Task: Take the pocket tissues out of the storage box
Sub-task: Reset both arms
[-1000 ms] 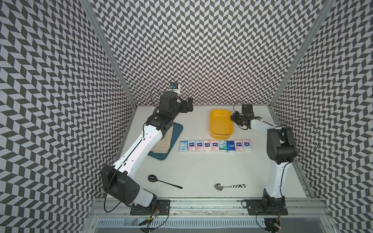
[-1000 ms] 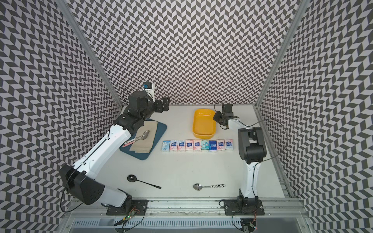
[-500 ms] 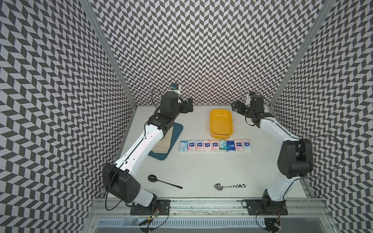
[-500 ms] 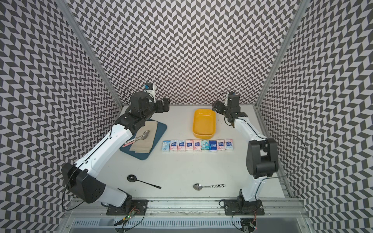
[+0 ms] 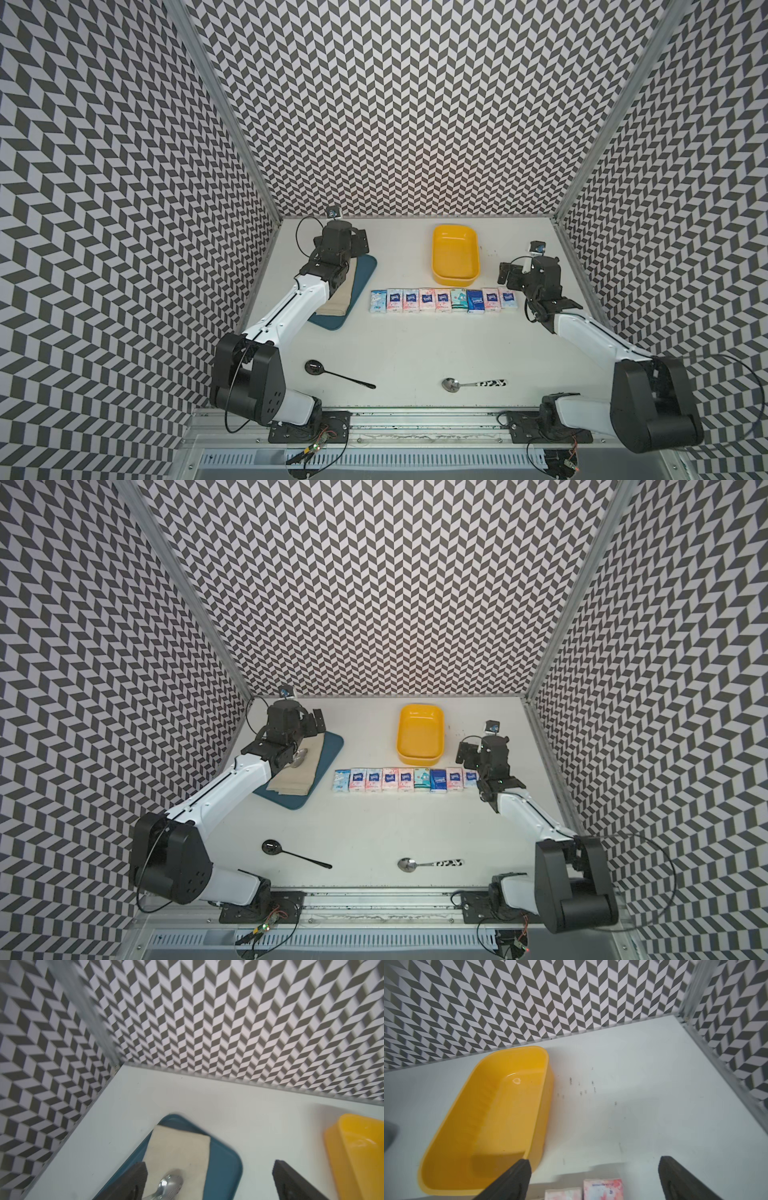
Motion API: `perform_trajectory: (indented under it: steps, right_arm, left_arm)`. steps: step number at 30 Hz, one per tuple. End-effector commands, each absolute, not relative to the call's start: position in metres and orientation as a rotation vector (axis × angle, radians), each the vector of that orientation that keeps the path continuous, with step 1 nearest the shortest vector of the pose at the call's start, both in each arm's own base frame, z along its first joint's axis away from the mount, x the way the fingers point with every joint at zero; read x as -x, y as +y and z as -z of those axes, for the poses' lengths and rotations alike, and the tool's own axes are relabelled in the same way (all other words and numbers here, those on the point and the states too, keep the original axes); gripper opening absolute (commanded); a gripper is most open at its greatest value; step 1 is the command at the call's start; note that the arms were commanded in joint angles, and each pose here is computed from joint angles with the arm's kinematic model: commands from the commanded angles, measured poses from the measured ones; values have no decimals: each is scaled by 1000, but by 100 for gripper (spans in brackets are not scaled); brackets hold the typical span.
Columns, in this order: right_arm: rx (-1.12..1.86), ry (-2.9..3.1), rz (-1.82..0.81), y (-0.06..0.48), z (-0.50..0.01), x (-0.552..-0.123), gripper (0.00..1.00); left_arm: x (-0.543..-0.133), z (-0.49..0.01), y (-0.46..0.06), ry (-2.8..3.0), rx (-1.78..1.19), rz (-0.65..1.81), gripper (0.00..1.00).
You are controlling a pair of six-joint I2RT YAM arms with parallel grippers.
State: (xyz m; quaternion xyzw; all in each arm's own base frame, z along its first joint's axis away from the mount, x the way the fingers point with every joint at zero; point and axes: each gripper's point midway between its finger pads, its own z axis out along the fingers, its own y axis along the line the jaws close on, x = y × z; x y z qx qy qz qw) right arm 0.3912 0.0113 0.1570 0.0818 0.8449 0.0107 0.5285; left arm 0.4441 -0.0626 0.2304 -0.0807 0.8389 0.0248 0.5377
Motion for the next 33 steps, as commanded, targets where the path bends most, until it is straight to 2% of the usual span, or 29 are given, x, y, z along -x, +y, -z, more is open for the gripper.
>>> perform_trajectory:
  steps: [1, 7, 12, 21, 24, 28, 33]
  right_arm:
    - [-254, 1800, 17, -15, -198, -399, 99]
    - [-287, 1777, 32, -30, -167, -395, 99]
    - [-273, 1666, 14, -31, -162, -386, 100]
    - [-98, 1588, -36, -10, -158, -377, 99]
    - [-107, 1489, -30, -10, -163, -360, 99]
    - [-132, 1606, 2, -12, -147, -373, 100]
    - [-172, 1554, 43, -17, -154, -368, 99]
  left_arm:
    - [-440, -241, -43, 1866, 226, -135, 99]
    - [-427, -197, -18, 1852, 189, -235, 99]
    - [-419, -173, 10, 1818, 245, -237, 99]
    - [-403, -151, 3, 1718, 116, -187, 99]
    - [-393, -152, 1, 1651, 86, -172, 99]
    - [-404, -144, 0, 1702, 47, -106, 99]
    - [-403, -145, -3, 1695, 19, -56, 99]
